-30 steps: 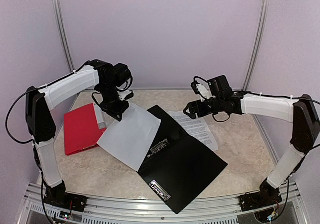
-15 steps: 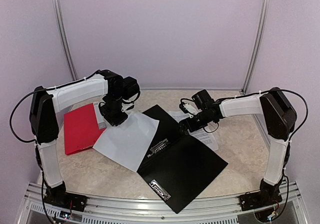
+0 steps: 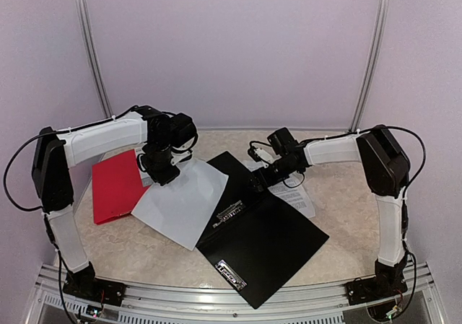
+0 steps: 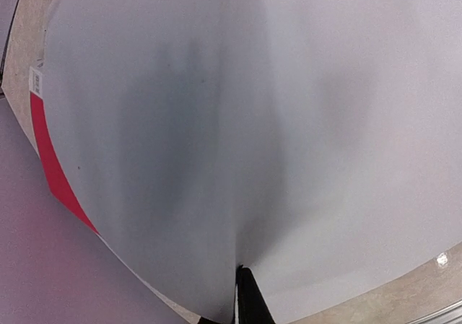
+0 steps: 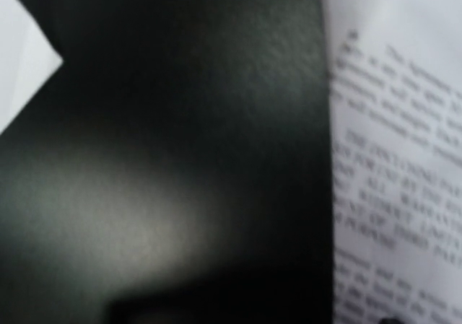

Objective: Put the files into the folder
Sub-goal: Place the file on the spring clip of the folder.

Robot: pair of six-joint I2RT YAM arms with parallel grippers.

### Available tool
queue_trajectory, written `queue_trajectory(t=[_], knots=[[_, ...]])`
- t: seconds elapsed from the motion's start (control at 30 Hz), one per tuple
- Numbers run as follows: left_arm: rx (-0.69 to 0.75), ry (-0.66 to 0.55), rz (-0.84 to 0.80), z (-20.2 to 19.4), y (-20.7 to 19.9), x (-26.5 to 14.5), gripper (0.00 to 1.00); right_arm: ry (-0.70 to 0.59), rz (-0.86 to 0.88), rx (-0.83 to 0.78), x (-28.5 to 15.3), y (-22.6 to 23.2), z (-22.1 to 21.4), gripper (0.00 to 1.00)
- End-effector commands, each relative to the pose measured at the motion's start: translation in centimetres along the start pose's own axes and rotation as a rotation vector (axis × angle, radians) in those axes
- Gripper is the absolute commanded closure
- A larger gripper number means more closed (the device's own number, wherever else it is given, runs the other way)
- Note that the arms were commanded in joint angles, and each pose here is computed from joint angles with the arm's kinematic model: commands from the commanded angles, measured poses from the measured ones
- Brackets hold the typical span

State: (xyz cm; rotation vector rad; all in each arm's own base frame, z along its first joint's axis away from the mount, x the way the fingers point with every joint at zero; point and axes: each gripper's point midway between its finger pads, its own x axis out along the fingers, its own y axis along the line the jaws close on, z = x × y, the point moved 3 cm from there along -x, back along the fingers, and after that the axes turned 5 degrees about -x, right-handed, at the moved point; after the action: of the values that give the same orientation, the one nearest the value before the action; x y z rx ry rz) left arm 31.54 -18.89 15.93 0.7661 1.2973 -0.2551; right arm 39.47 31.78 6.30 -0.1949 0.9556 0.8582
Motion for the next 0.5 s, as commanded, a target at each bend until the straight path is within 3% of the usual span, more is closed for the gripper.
queue_trajectory(t=[0.0, 0.23, 0.47], knots=[[0.012, -0.122, -0.021, 1.0, 0.0, -1.4, 0.97, 0.017, 0.041, -0.042, 1.0, 0.5, 0.3, 0.15], [0.012, -0.227, -0.125, 1.8, -0.3, -2.8, 0.92, 0.013, 0.117, -0.141, 1.5, 1.3, 1.0, 0.18], [-0.019, -0.181, -0.132, 2.4, 0.6, -1.6, 0.94, 0.002, 0.185, -0.204, 1.9, 2.0, 1.8, 0.22]])
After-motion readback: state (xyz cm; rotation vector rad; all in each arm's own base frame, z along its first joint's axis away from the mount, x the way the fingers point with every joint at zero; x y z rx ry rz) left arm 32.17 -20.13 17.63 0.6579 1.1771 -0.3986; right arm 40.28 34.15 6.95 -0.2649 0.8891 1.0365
